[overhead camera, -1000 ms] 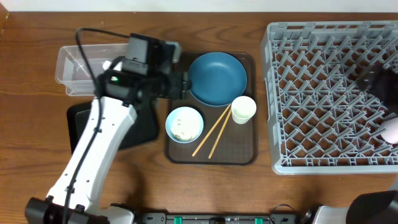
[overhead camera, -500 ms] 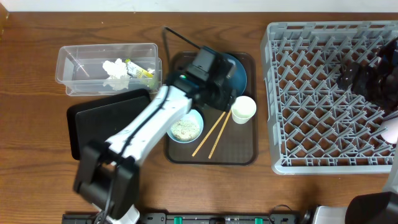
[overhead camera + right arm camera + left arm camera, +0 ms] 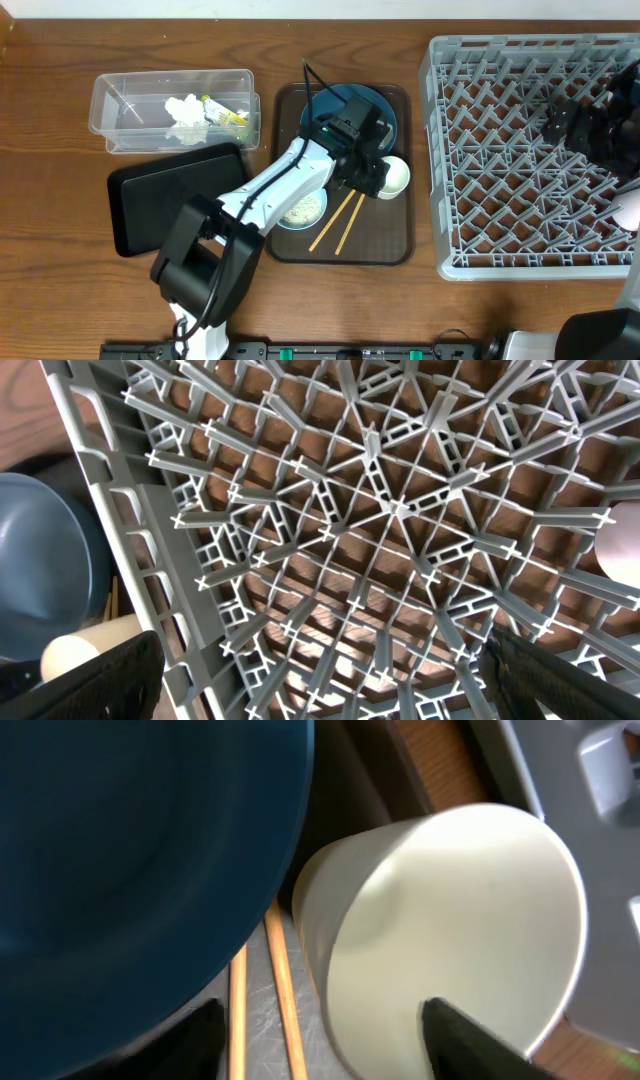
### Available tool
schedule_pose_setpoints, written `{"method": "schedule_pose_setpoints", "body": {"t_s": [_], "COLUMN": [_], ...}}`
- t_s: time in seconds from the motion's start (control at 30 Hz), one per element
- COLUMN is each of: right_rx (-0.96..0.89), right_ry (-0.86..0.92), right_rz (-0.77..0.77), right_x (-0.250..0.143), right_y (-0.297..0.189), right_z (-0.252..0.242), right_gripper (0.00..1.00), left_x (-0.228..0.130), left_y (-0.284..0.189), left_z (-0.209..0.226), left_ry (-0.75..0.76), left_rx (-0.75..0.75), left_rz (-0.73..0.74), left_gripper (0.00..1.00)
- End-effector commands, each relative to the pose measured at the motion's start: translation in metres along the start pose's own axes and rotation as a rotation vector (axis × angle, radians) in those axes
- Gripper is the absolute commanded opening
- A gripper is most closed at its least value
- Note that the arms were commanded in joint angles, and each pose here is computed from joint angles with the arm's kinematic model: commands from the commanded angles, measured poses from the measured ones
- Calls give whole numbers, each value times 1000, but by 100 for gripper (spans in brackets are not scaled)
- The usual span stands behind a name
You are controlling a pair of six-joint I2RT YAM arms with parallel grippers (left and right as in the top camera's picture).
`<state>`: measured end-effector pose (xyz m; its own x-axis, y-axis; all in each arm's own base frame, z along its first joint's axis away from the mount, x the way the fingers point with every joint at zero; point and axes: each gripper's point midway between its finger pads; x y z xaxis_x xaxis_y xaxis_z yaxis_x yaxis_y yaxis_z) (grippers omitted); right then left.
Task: Sort waste into correct bins and load items into the dishwasher rack
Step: 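Reach left gripper to the white cup and grasp it, then lift the white cup and hand it to the right gripper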
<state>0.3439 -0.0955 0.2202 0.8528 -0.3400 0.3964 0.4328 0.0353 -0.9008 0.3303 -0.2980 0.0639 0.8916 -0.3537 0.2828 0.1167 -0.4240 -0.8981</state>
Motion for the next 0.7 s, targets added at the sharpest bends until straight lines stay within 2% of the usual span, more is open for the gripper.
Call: {"method": "schedule_pose_setpoints", "body": {"t_s": [0.0, 0.07, 0.33, 0.43, 0.67], "right_rx": [0, 0, 0, 0, 0], "right_ry": [-19, -19, -21, -21, -21], "right_rz": [12, 12, 12, 13, 13], "right_x": [-2, -2, -2, -2, -2], "right_y": [4, 4, 4, 4, 4], "right_z": [1, 1, 1, 1, 1], "right_gripper": [99, 99, 99, 99, 99], "left_x": [-4, -4, -15, -18, -15], "left_y": [8, 8, 8, 7, -22], "left_z": [4, 4, 7, 9, 21], "left_ry": [6, 6, -11, -18, -59], "left_rx": [11, 10, 22, 26, 36], "left_rz": [19, 20, 64, 76, 58], "left_gripper": [49, 38, 19, 6, 6]}}
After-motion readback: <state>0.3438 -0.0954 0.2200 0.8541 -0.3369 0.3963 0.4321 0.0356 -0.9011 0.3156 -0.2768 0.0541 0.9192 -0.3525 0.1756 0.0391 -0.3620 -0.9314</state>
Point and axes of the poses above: each gripper's point midway between its finger pads, its own y axis out along the fingers, its own z axis along the line the jaws close on, x = y × z, and after that the axes turned 5 degrees about -y, right-handed
